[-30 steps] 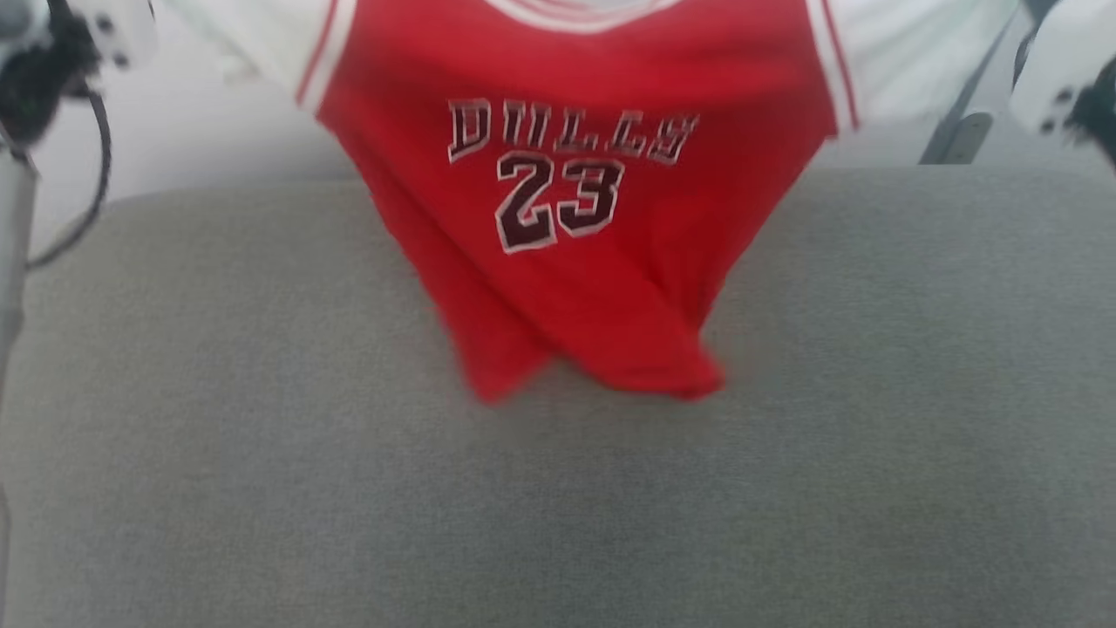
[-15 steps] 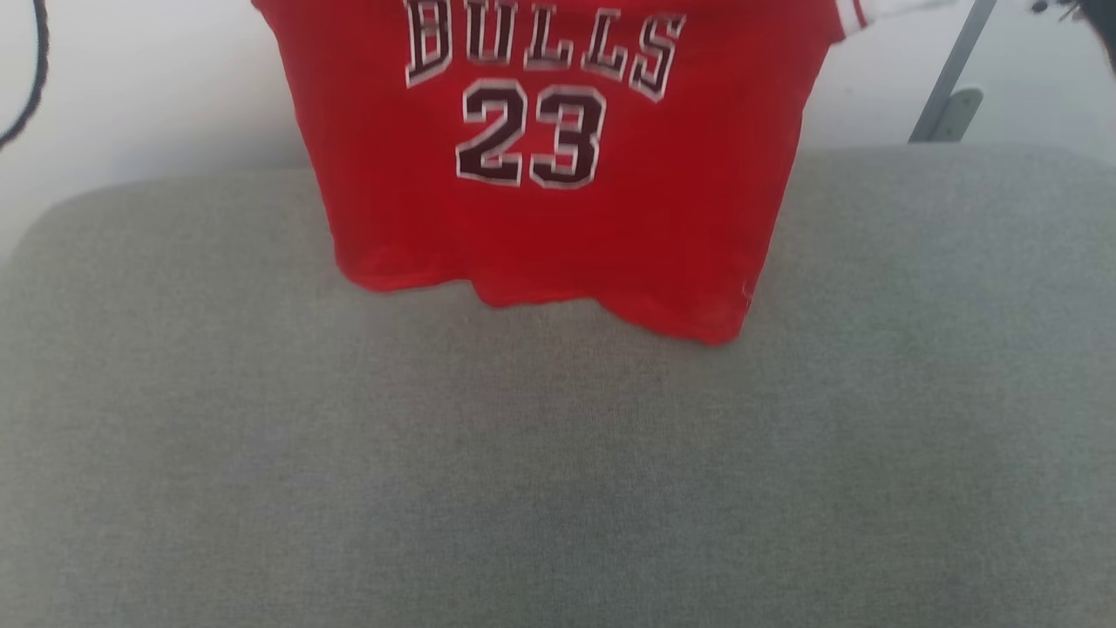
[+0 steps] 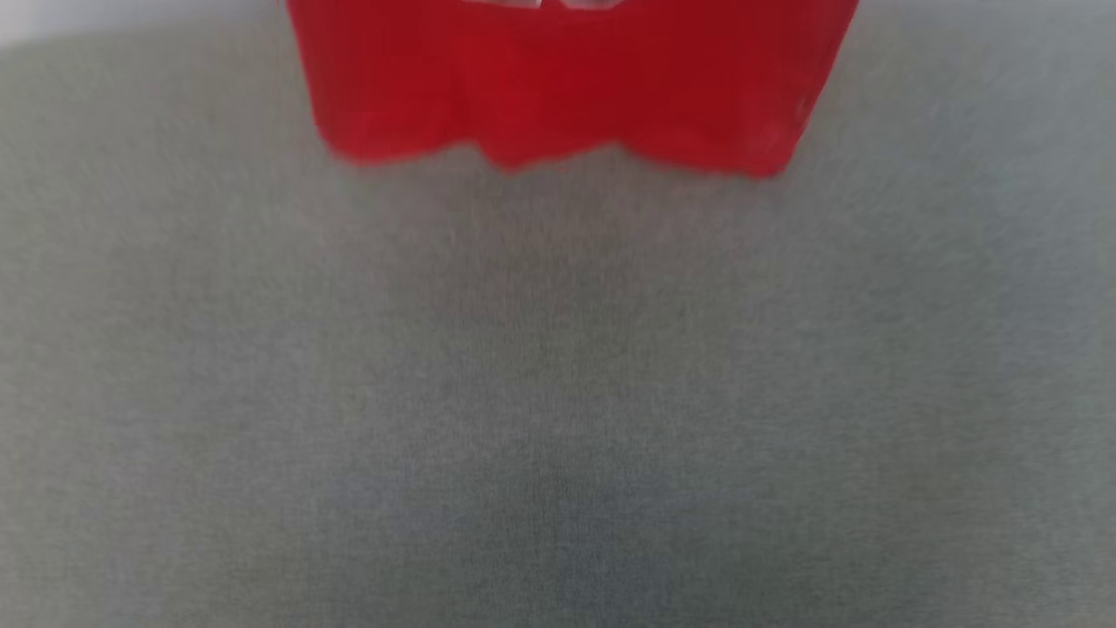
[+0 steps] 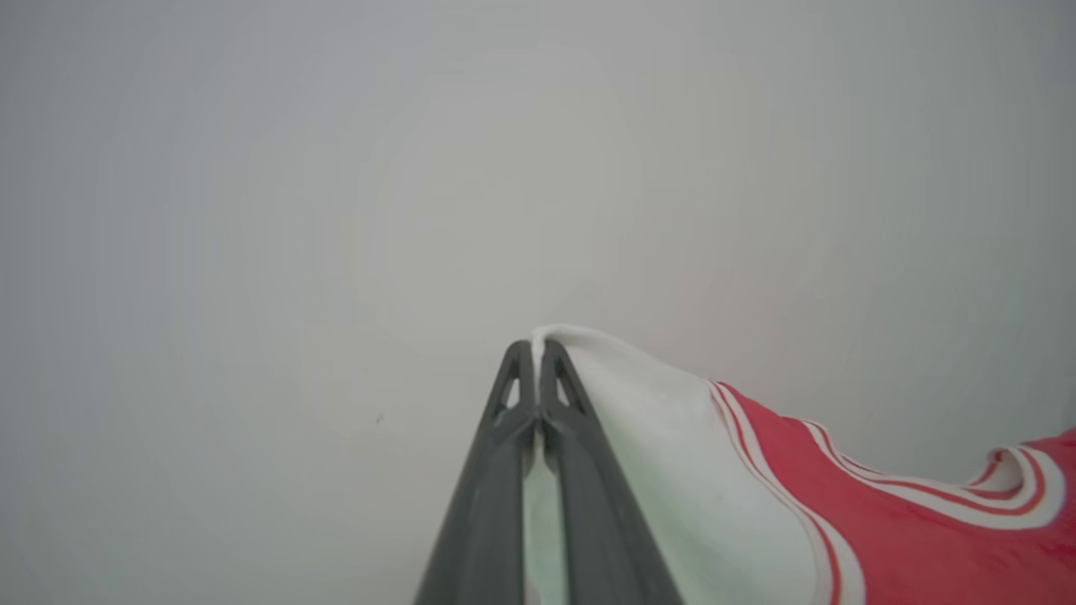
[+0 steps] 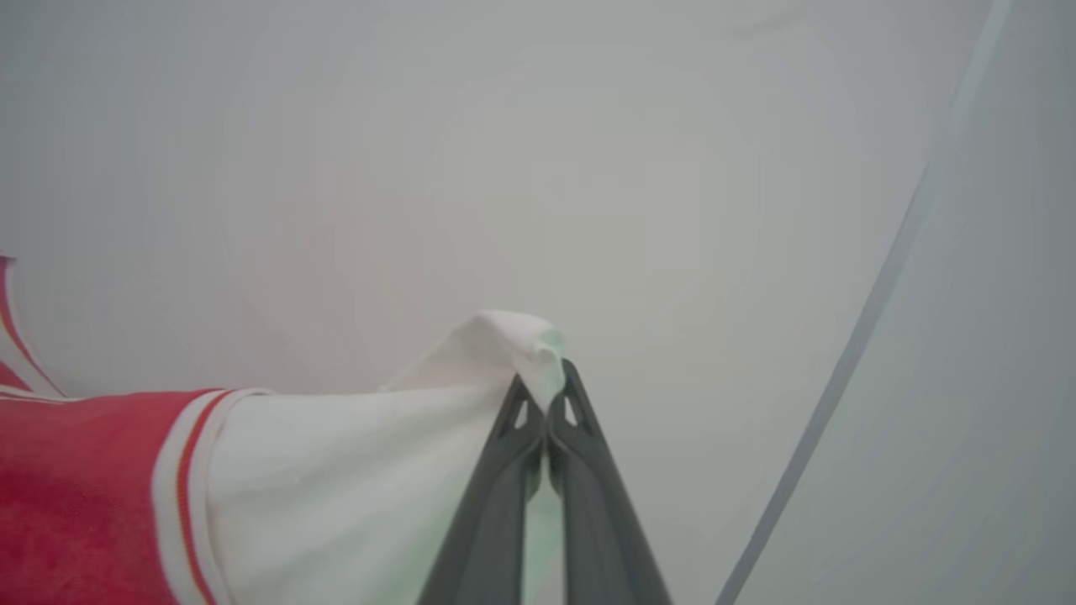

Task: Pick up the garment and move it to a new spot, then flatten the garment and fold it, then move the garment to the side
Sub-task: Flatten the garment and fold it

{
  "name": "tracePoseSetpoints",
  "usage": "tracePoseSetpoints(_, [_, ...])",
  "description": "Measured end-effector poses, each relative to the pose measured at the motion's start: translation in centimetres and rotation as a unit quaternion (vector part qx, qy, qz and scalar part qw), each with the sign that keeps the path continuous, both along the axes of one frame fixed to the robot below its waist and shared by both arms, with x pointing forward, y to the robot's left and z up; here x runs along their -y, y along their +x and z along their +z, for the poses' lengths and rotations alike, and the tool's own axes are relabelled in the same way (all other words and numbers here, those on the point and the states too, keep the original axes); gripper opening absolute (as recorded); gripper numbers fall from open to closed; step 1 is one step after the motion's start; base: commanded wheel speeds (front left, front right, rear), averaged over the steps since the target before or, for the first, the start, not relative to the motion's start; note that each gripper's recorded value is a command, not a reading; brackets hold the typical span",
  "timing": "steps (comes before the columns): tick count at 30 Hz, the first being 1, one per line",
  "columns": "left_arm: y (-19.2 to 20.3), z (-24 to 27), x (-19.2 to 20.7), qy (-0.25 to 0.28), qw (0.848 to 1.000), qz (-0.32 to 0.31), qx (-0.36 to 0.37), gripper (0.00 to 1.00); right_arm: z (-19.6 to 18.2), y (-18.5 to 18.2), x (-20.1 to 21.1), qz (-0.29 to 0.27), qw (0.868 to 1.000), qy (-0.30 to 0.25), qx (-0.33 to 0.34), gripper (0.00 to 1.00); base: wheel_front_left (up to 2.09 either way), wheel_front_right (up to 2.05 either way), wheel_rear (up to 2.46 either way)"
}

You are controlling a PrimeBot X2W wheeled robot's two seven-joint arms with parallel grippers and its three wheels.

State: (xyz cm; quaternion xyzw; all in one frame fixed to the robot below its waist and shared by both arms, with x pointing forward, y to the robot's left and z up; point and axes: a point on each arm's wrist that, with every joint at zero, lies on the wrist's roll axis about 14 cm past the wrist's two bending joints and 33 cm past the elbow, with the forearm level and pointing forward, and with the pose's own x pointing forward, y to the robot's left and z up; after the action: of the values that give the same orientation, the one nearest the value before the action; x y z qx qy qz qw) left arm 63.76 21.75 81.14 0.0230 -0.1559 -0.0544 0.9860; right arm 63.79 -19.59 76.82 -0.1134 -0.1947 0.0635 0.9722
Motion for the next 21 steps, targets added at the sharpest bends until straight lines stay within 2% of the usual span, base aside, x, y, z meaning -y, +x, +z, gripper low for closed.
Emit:
tracePoseSetpoints(8, [4.3, -1.0, 0.1, -0.008, 0.996, -0.002, 0.089, 0.00, -2.3, 5.0, 0.7, -0.021, 0.998, -0.019, 0.049, 0.00, 0.00, 0.00, 0.00])
tracePoseSetpoints(12, [4.8, -1.2, -0.6, -0.008, 0.993, 0.004, 0.121, 0.00, -0.9, 5.1, -1.2, -0.013, 0.993, -0.040, 0.110, 0.00, 0.00, 0.00, 0.00])
tracePoseSetpoints(16, [4.6, -2.6, -1.6, -0.015, 0.994, 0.013, 0.106, 0.00, -5.4, 5.7, -3.3, 0.005, 0.997, -0.044, 0.070, 0.00, 0.00, 0.00, 0.00])
tracePoseSetpoints(21, [3.8, -7.4, -1.4, 0.005, 0.999, 0.009, 0.037, 0.00, -8.3, 4.9, -3.7, 0.015, 0.998, -0.051, 0.030, 0.00, 0.00, 0.00, 0.00])
